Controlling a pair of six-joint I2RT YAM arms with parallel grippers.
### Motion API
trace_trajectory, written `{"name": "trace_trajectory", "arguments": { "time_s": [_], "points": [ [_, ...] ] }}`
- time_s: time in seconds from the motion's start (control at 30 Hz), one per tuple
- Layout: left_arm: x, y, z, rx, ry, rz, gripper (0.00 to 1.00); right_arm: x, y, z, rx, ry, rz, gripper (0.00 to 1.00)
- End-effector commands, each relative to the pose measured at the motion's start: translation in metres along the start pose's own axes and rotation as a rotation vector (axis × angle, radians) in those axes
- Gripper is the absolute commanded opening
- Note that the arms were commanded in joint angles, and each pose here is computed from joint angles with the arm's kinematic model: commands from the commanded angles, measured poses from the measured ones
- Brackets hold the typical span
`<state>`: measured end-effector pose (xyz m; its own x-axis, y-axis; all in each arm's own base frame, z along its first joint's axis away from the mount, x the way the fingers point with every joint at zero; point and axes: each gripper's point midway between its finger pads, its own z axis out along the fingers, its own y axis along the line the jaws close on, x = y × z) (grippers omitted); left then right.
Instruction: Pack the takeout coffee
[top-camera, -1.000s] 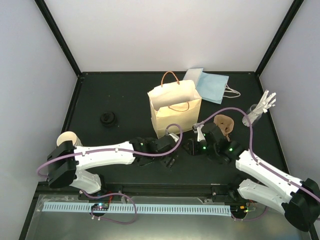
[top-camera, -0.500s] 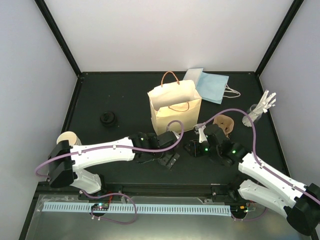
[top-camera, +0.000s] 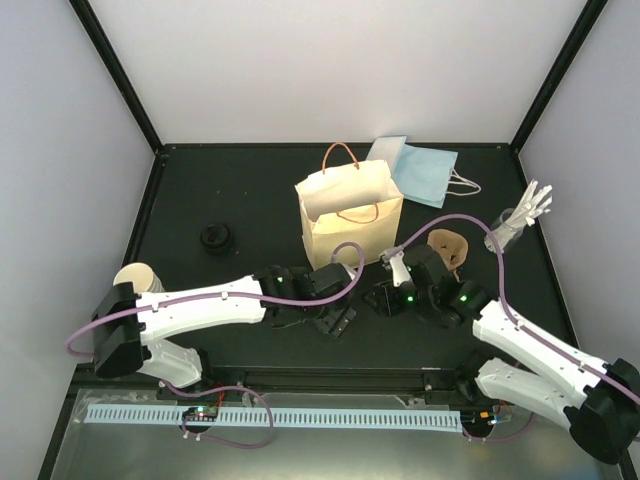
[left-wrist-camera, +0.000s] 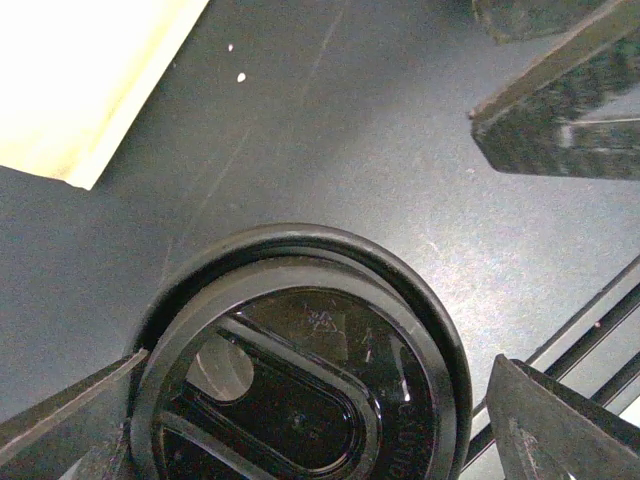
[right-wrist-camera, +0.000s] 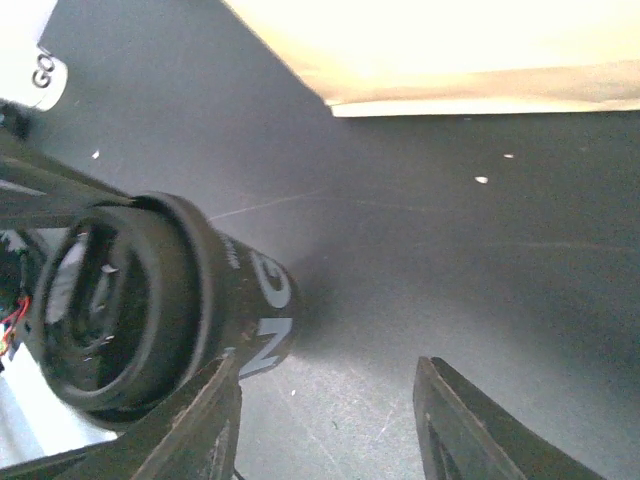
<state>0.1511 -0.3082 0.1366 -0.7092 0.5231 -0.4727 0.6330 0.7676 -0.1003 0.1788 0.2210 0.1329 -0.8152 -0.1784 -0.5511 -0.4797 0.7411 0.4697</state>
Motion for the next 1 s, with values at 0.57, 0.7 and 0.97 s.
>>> {"name": "trace_trajectory", "arguments": {
  "time_s": [0.57, 0.7, 0.97],
  "points": [
    [0.024, 0.000, 0.025, 0.026, -0.032, 0.056, 0.84, 0.027, 0.055, 0.044, -0.406, 0.230, 0.101, 0.70],
    [0.022, -0.001, 0.022, 0.031, -0.053, 0.052, 0.83, 0.043, 0.049, 0.053, -0.385, 0.288, 0.126, 0.70],
    [0.020, -0.003, 0.021, 0.051, -0.093, 0.043, 0.84, 0.054, 0.043, 0.061, -0.392, 0.298, 0.193, 0.54]
  ]
}}
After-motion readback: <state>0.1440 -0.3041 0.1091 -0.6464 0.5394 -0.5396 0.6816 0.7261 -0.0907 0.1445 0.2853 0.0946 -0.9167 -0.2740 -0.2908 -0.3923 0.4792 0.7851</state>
